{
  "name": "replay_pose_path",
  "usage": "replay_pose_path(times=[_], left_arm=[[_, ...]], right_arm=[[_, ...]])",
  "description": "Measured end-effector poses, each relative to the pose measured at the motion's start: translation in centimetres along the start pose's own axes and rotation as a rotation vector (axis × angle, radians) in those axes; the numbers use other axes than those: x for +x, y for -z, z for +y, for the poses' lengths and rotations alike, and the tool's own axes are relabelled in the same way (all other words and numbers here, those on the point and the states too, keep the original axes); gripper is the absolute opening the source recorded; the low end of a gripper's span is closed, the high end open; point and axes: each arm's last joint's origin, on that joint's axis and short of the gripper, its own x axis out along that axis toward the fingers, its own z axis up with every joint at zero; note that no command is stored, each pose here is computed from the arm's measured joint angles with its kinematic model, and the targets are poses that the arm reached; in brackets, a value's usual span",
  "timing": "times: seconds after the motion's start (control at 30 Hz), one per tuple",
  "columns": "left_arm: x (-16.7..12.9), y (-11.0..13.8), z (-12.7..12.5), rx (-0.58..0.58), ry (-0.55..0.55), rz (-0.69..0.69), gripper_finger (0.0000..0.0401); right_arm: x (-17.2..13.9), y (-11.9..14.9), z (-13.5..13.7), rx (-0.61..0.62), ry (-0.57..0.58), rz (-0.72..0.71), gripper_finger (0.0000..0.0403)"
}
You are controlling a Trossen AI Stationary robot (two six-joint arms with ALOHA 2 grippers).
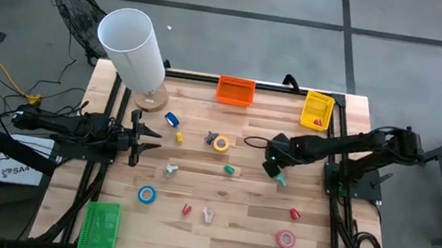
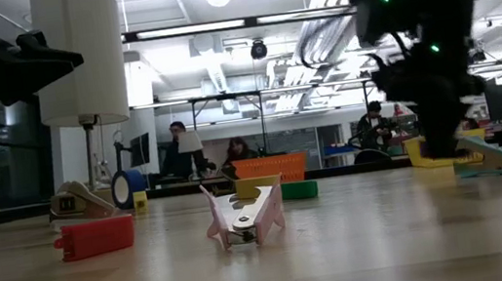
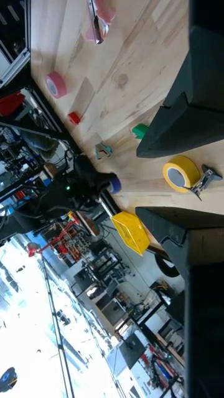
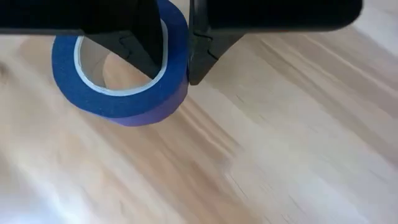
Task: Pick and place Stapler, Stapler remover, tape
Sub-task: Put the right blue tape into the orange bin
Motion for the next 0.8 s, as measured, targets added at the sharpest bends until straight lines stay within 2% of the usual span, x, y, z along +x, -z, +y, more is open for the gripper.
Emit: replay_pose_path(times=[0.13, 0.27, 0.5, 0.67, 0.8], left_arm=[[0.0, 0.0, 0.0, 0.000, 0.000, 0.000, 0.0135], [0.0, 0.0, 0.0, 0.000, 0.000, 0.000, 0.0135], [0.0, 0.0, 0.0, 0.000, 0.000, 0.000, 0.0135], [0.0, 0.0, 0.0, 0.000, 0.000, 0.000, 0.0135], [0.0, 0.0, 0.0, 0.000, 0.000, 0.000, 0.0135]], right_arm=[[-1.6, -2.7, 0.7, -0.047, -0.025, -0.137, 0.0033], [-2.9, -6.2, 1.0, -0.098, -0.091, -0.337, 0.0033], [-4.0, -11.3, -0.5, -0.090, -0.171, -0.667, 0.0033], [-3.0, -13.5, -1.4, -0.053, -0.175, -0.771, 0.0033], [-1.8, -14.7, -1.6, -0.061, -0.256, -0.804, 0.0033]])
